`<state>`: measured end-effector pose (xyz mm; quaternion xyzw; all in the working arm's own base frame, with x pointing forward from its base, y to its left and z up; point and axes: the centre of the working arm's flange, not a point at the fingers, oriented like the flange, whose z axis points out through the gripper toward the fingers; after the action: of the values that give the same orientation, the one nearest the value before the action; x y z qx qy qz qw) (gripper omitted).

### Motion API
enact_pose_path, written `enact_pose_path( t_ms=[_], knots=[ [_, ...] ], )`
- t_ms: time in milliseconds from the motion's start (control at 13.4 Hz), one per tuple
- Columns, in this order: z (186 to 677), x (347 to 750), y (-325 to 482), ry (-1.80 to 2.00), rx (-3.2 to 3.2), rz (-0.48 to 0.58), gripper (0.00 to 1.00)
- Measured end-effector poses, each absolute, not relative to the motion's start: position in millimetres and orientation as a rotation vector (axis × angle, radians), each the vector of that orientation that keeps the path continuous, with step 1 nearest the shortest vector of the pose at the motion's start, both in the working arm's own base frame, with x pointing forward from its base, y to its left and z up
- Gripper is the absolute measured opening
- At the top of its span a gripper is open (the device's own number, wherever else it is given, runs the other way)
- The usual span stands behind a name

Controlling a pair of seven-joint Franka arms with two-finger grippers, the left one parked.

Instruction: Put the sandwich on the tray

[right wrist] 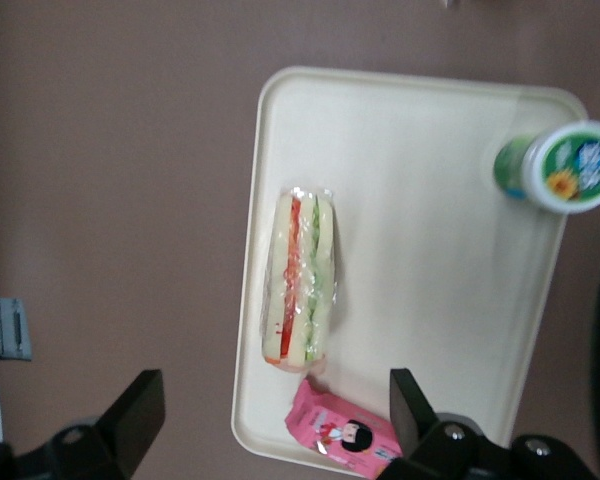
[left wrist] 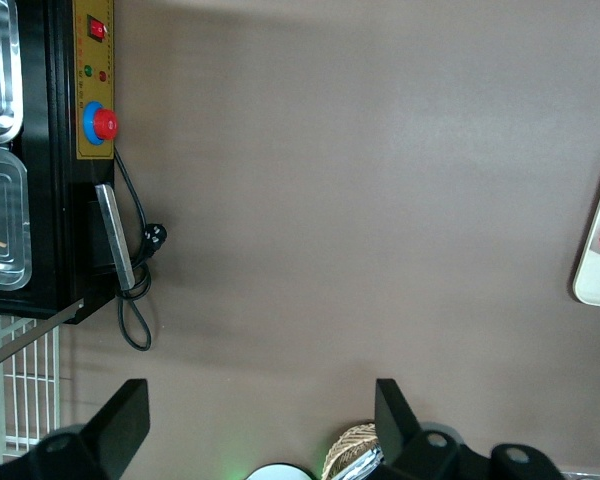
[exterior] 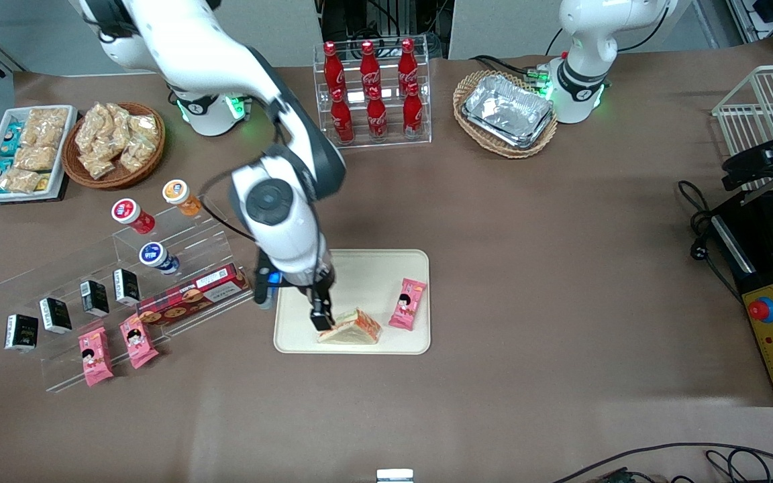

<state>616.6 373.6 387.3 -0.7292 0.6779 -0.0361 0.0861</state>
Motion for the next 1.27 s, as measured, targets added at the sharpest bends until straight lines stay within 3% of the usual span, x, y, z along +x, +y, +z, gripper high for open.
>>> enact_pose_path(
  t_ms=[448,1046,1270],
  knots=[
    [479,623,256,1.430,-2.768,-0.096,1.00],
    [521,604,93,0.544,-3.090,0.059,1.00],
    [533,599,36,0.222,-3.124,0.063,1.00]
  ],
)
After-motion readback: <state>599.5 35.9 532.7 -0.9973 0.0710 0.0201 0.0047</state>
